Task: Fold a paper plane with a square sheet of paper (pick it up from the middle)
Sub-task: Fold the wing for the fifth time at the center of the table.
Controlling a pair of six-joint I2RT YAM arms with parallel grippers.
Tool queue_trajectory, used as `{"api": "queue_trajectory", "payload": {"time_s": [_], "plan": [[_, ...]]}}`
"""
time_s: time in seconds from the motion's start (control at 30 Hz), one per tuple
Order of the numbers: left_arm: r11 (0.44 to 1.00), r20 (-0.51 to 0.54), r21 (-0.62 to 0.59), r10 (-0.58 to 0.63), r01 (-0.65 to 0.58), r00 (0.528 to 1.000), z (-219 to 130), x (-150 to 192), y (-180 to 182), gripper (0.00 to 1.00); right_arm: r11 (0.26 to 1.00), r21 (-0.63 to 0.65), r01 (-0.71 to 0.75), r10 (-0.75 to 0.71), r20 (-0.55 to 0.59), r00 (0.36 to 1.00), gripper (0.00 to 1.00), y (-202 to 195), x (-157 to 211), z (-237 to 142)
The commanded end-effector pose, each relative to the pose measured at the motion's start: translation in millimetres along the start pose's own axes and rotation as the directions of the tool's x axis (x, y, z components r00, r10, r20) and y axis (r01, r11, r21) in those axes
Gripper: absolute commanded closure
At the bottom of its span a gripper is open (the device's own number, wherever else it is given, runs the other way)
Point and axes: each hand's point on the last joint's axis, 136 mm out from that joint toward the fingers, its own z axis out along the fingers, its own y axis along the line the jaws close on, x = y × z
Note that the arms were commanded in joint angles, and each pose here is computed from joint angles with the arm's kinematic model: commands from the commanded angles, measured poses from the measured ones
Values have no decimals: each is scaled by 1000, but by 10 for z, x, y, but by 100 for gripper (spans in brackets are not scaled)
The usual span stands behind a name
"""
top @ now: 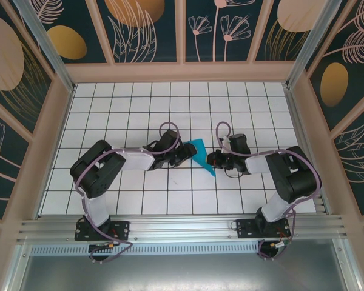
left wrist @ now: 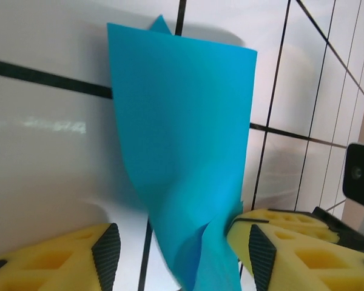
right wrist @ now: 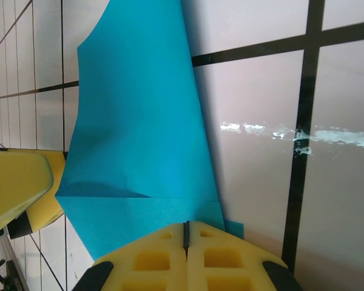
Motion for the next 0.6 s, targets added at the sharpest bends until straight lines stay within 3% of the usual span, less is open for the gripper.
{"api": "queue_trajectory", "payload": {"time_s": [0.0, 0.07, 0.23, 0.37, 0.57], "plan": [[999, -4, 30, -13, 13, 1000, 120, -13, -92, 42, 1000, 19, 1, 0, -21, 1000, 99, -114, 86, 9], [999, -5, 30, -13, 14, 1000, 167, -29, -99, 48, 1000, 14, 10, -9, -26, 1000, 98, -107, 87, 14], [1000, 15, 5, 17, -17, 1000, 200, -99, -120, 76, 999, 0, 50, -50, -32, 998, 96, -45, 53, 10], [998, 30, -40, 59, -58, 998, 173, -145, -99, 93, 995, 10, 101, -101, -38, 994, 91, 15, 2, -16], [997, 42, -55, 49, -47, 998, 81, -210, -86, 100, 950, 116, 290, -297, 41, 954, 75, 169, -174, -131]]}}
